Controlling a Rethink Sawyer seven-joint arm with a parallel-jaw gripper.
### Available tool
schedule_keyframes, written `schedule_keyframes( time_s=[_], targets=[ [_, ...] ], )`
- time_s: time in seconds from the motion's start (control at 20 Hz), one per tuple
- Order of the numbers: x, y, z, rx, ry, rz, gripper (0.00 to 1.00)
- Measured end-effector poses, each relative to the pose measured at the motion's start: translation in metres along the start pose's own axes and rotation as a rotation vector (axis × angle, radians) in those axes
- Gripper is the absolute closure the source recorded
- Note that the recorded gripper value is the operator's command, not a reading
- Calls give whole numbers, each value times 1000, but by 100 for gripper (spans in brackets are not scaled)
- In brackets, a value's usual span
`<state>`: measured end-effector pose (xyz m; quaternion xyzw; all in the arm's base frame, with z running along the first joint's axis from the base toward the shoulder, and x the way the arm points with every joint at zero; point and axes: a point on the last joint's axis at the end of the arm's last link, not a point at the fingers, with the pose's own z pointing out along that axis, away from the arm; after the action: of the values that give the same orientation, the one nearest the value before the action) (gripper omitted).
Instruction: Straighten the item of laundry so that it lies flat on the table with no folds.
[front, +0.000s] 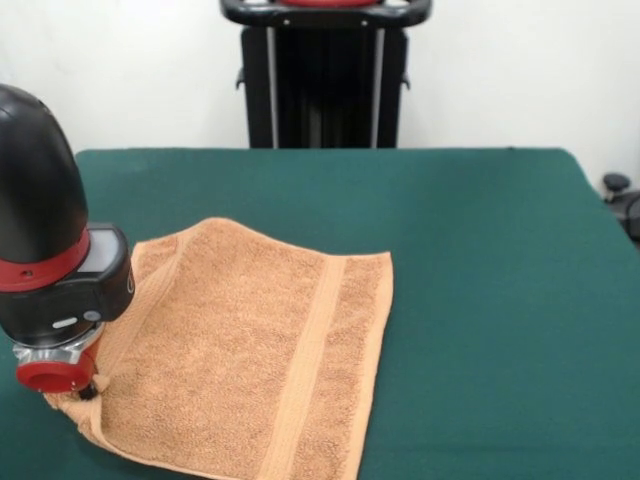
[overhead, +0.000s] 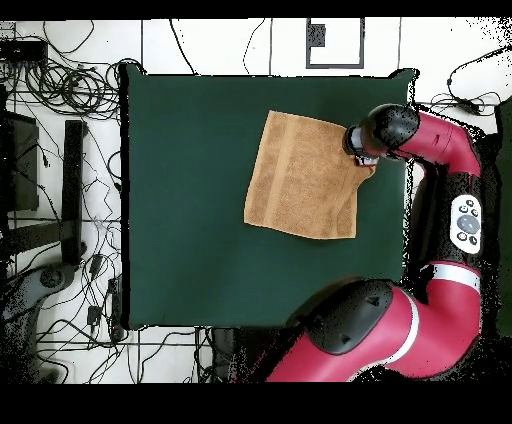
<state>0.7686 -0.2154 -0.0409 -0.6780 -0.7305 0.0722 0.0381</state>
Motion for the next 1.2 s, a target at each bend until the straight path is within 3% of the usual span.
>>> schedule_keyframes(
  time_s=[1.2],
  targets=[
    [-1, 2, -10, 11, 28, 17, 100]
  ],
)
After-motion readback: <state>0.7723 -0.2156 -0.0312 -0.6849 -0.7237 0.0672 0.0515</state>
